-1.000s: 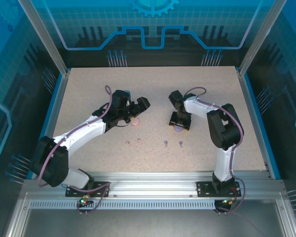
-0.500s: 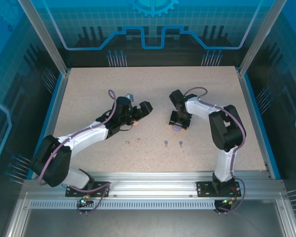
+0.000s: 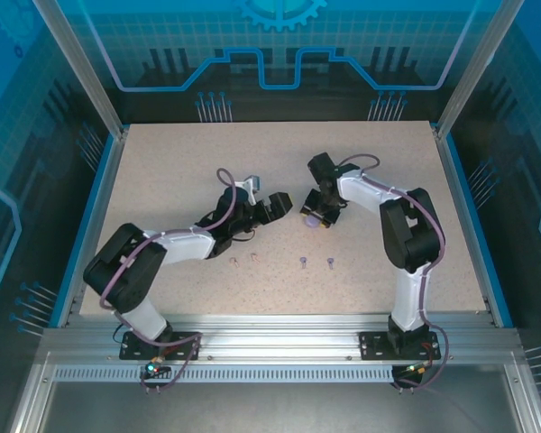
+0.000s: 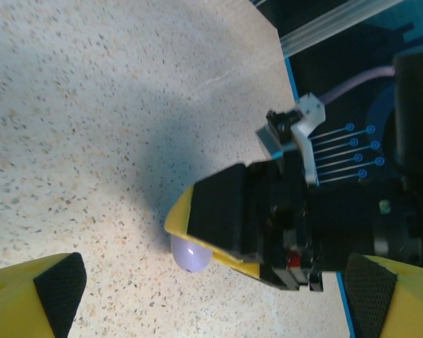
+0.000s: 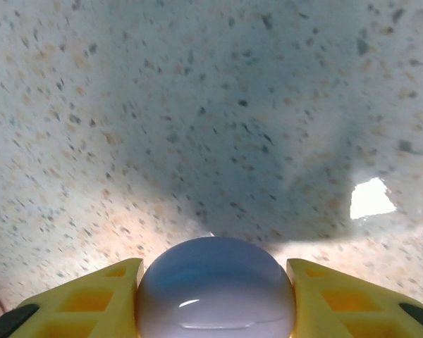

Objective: Insert the wireless bluetooth earbuds into the charging case

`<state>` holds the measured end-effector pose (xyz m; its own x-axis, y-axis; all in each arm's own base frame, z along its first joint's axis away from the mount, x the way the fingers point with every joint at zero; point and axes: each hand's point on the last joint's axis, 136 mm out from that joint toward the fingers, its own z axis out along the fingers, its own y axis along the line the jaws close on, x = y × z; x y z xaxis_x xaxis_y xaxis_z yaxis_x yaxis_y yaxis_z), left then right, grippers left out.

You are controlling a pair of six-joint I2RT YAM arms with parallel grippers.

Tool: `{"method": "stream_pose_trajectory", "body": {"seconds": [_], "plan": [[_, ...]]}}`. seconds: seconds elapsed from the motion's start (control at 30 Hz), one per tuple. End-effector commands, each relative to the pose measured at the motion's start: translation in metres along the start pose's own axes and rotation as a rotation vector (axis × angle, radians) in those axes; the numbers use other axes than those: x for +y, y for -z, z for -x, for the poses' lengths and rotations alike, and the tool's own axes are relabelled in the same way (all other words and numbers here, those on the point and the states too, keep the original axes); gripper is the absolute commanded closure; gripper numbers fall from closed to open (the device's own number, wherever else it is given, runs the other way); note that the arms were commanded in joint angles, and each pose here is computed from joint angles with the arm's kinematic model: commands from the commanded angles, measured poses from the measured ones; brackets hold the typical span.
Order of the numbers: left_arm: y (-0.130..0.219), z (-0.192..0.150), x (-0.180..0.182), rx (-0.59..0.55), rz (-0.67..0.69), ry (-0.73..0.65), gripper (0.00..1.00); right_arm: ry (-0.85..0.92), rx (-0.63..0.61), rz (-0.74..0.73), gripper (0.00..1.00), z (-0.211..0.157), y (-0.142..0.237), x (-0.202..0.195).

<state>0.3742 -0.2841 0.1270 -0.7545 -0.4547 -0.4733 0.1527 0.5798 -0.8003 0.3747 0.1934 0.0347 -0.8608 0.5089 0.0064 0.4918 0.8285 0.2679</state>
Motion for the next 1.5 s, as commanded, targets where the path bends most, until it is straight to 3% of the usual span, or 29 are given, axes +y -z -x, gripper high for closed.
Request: {"method": "stream_pose_trajectory", "body": {"seconds": [0.0, 0.37, 0.67, 0.9, 1.2, 1.47], "plan": [[-0.009, -0.006, -0.019, 0.007, -0.106, -0.073, 0.01, -0.116, 0.05, 0.058, 0.54, 0.006, -0.003, 0.013], [-0.038, -0.021, -0.005, 0.046, -0.111, -0.065, 0.03, -0.279, 0.1, 0.165, 0.54, 0.024, 0.001, 0.035], [-0.065, -0.019, -0.001, 0.045, -0.125, -0.015, 0.14, -0.3, 0.111, 0.202, 0.54, 0.024, 0.009, 0.042], [-0.077, -0.02, -0.001, 0.059, -0.138, 0.005, 0.32, -0.308, 0.113, 0.228, 0.54, 0.022, 0.016, 0.045], [-0.084, -0.02, 0.004, 0.054, -0.136, 0.027, 0.42, -0.308, 0.1, 0.256, 0.54, 0.021, 0.031, 0.049], [-0.09, -0.017, 0.005, 0.04, -0.133, 0.04, 0.43, -0.3, 0.098, 0.274, 0.54, 0.017, 0.038, 0.052]]}}
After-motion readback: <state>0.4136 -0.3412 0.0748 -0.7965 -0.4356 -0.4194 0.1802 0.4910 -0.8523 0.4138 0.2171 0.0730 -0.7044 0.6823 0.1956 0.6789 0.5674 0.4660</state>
